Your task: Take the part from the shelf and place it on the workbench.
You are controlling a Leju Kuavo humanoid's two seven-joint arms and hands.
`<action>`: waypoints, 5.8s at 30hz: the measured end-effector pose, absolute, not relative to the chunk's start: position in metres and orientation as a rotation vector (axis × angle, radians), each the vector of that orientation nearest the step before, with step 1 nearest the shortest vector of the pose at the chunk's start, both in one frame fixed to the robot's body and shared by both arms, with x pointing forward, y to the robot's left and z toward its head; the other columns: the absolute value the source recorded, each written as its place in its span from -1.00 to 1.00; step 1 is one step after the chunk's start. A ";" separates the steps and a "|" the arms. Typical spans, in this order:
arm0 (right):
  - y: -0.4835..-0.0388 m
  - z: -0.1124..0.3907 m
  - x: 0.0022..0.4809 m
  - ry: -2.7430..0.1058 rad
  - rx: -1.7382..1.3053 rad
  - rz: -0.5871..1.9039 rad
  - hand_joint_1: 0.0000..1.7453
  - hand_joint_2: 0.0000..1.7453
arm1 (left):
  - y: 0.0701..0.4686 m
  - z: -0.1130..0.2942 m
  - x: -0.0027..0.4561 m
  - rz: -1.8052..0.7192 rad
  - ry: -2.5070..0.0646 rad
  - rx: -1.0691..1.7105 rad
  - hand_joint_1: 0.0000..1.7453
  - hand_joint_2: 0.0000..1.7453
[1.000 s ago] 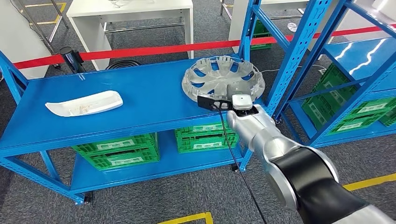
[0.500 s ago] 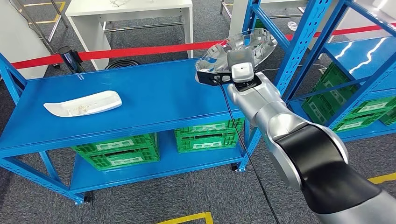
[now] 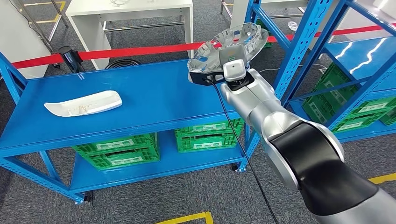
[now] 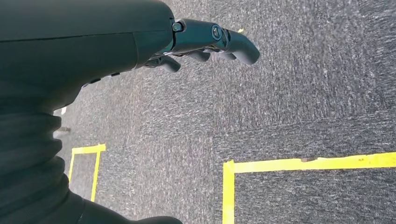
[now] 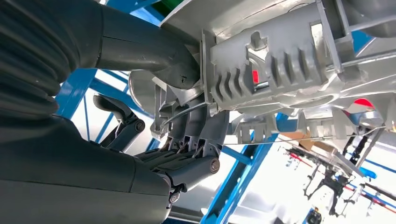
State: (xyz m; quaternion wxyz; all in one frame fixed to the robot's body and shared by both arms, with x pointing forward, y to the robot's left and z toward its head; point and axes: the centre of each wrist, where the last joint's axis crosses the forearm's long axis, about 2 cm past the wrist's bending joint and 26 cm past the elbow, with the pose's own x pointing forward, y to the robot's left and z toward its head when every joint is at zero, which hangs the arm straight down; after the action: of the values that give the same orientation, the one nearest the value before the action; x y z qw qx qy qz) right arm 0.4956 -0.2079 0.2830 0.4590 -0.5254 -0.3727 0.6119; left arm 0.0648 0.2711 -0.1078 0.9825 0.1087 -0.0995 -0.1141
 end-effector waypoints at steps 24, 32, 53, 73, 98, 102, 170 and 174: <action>-0.161 0.305 0.491 -1.041 -1.331 1.592 1.00 1.00 | 0.272 -0.108 0.062 -0.213 -0.225 0.217 -1.00 1.00; -0.161 0.305 0.491 -1.039 -1.333 1.594 1.00 1.00 | 0.272 -0.108 0.062 -0.217 -0.236 0.214 -1.00 1.00; -0.156 0.311 0.491 -1.018 -1.363 1.620 1.00 1.00 | 0.272 -0.108 0.068 -0.222 -0.232 0.193 -1.00 1.00; -0.166 0.308 0.493 -0.978 -1.366 1.614 1.00 1.00 | 0.273 -0.107 0.071 -0.228 -0.222 0.195 -1.00 1.00; -0.165 0.305 0.492 -0.991 -1.355 1.628 1.00 1.00 | 0.272 -0.109 0.061 -0.212 -0.216 0.190 -1.00 1.00; -0.165 0.305 0.492 -0.993 -1.354 1.629 1.00 1.00 | 0.273 -0.109 0.061 -0.213 -0.225 0.191 -1.00 1.00; -0.192 0.312 0.500 -0.961 -1.401 1.585 1.00 1.00 | 0.276 -0.108 0.062 -0.221 -0.225 0.238 -1.00 1.00; -0.195 0.309 0.500 -0.952 -1.399 1.587 1.00 1.00 | 0.276 -0.108 0.061 -0.223 -0.224 0.238 -1.00 1.00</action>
State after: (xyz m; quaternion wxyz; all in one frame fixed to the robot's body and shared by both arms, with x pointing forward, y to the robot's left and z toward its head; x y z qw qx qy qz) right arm 0.4999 -0.1950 0.3088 0.3994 -0.5529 -0.3762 0.6271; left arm 0.0614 0.2758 -0.1084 0.9805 0.1181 -0.1115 -0.1107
